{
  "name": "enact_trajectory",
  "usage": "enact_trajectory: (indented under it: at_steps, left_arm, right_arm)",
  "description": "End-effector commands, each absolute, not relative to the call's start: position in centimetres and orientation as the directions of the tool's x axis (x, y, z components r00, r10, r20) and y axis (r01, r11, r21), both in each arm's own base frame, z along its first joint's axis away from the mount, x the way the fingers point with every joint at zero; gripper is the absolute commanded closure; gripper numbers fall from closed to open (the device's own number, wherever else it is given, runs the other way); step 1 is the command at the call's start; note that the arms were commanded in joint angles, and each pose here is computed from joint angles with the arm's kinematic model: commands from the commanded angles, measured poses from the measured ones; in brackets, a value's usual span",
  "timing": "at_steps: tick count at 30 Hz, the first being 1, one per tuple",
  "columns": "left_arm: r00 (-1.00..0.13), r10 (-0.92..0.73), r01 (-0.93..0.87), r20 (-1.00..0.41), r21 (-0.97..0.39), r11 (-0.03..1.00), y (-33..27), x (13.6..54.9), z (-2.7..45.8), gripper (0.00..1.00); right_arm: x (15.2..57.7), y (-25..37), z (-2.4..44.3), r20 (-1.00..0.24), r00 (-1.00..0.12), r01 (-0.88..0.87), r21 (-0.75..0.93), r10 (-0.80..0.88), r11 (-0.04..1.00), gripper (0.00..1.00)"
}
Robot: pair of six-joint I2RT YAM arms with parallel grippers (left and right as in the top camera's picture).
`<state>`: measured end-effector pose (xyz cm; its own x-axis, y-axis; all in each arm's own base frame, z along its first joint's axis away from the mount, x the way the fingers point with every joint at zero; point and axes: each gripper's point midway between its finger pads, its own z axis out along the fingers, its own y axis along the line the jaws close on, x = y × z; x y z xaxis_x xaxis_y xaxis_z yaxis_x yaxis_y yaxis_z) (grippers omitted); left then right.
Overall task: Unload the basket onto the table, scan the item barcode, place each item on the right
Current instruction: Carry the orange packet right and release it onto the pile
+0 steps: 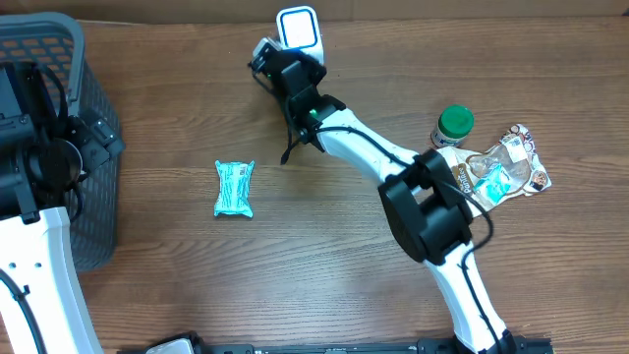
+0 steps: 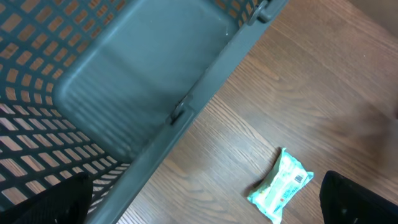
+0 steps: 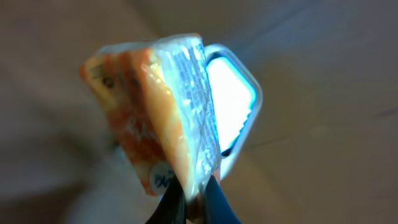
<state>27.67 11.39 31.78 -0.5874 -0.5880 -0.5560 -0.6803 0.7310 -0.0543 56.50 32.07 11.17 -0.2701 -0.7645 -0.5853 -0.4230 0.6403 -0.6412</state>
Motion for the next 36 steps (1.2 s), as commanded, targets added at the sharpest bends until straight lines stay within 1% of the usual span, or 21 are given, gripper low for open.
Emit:
enact_trajectory:
  at_steps: [1,4,7,11,13,15,17,20,22,26,30,33,36]
  left_arm:
    - [-0.574,-0.589,-0.69,-0.57,-0.051,0.722,11.8,27.7,32.2,0.0]
    - [-0.574,-0.589,-0.69,-0.57,-0.051,0.722,11.8,27.7,32.2,0.01]
    - [-0.574,-0.589,-0.69,-0.57,-0.051,0.722,11.8,27.7,32.2,0.0]
    - [-0.574,-0.589,-0.69,-0.57,-0.051,0.722,11.8,27.7,32.2,0.01]
    - [-0.573,-0.589,-0.69,-0.57,-0.051,0.722,11.8,27.7,32.2,0.0]
    - [-0.574,-0.589,-0.69,-0.57,-0.051,0.722,11.8,27.7,32.2,0.0]
    - [-0.574,-0.589,-0.69,-0.57,-0.051,0.722,11.8,27.7,32.2,0.0]
    - [-0.574,-0.589,-0.69,-0.57,-0.051,0.722,11.8,27.7,32.2,0.0]
    - [-0.574,-0.589,-0.69,-0.57,-0.051,0.722,11.8,27.7,32.2,0.0]
    - [-0.574,-0.589,-0.69,-0.569,-0.051,0.722,11.8,27.7,32.2,0.01]
    - [-0.574,-0.589,-0.69,-0.57,-0.051,0.722,11.8,27.7,32.2,0.01]
    - [-0.574,-0.589,-0.69,-0.57,-0.051,0.722,11.8,27.7,32.2,0.0]
    - [-0.574,-0.589,-0.69,-0.57,-0.051,0.722,11.8,27.7,32.2,0.0]
  right_arm:
    - [52.6,34.9,22.2,-0.83,-0.262,-0.506,-0.317,-0.493,0.802,0.96]
    - [48.3,34.8,24.4,-0.835,-0.418,-0.581,-0.058,-0.359,0.812,0.96]
    - [44.4,32.1,25.4,-0.752,-0.593,-0.533,0.1,-0.287,0.84,0.96]
    - [40.4,26.2,25.0,-0.596,-0.76,-0.414,0.135,-0.26,0.9,0.96]
    - [39.4,23.0,24.2,-0.507,-0.842,-0.3,0.156,-0.184,0.941,0.96]
    - [38.8,19.5,23.1,-0.412,-0.908,-0.156,0.167,-0.075,0.973,0.96]
    - [38.4,16.0,22.0,-0.33,-0.944,-0.024,0.16,0.031,0.987,0.96]
    - [37.9,10.6,20.6,-0.227,-0.948,0.193,0.142,0.222,0.971,0.96]
    - [37.7,6.6,19.6,-0.177,-0.921,0.329,0.121,0.347,0.936,0.96]
    - [37.2,0.4,17.4,-0.137,-0.852,0.501,0.069,0.506,0.862,0.96]
    - [36.1,-3.6,14.8,-0.088,-0.796,0.598,0.047,0.599,0.801,0.96]
    - [35.2,-4.5,13.2,-0.046,-0.777,0.627,0.043,0.628,0.778,0.96]
    - [34.7,-4.7,12.3,-0.029,-0.773,0.633,0.035,0.634,0.774,0.96]
